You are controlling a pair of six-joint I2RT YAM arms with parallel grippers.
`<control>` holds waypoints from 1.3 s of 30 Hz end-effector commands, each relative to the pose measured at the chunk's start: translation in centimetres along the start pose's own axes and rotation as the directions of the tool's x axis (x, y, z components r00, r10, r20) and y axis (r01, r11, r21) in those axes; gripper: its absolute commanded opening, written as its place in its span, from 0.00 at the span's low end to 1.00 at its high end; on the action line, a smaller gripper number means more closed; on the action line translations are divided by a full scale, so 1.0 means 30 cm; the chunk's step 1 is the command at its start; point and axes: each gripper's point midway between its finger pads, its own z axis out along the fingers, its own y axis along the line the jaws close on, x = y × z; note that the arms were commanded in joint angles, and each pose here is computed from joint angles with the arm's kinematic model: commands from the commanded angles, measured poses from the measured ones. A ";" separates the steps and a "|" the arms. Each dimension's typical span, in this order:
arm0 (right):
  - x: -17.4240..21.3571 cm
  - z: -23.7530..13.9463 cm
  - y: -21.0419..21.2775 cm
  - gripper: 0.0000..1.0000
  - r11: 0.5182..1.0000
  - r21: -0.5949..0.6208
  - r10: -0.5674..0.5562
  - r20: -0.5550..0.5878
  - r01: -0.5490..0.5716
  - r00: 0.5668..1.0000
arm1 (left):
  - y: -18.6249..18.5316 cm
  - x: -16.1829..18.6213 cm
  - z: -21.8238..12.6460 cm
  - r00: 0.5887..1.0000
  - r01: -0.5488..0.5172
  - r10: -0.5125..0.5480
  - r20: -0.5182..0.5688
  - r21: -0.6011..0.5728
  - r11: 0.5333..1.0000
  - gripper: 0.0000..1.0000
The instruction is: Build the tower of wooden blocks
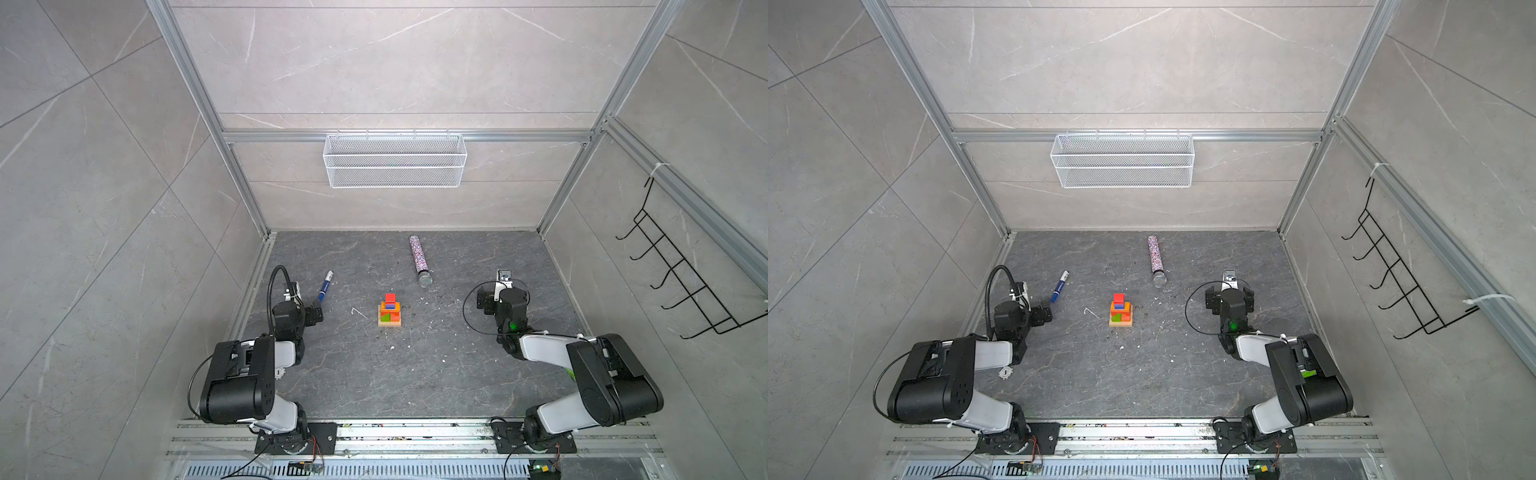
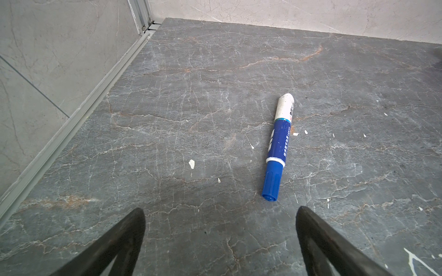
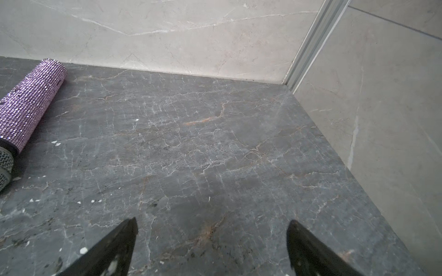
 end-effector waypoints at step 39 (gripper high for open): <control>0.054 -0.013 -0.040 0.99 0.994 -0.060 0.097 0.036 -0.095 0.995 | -0.003 -0.057 0.000 0.998 0.001 -0.001 0.061 0.000 1.000 1.00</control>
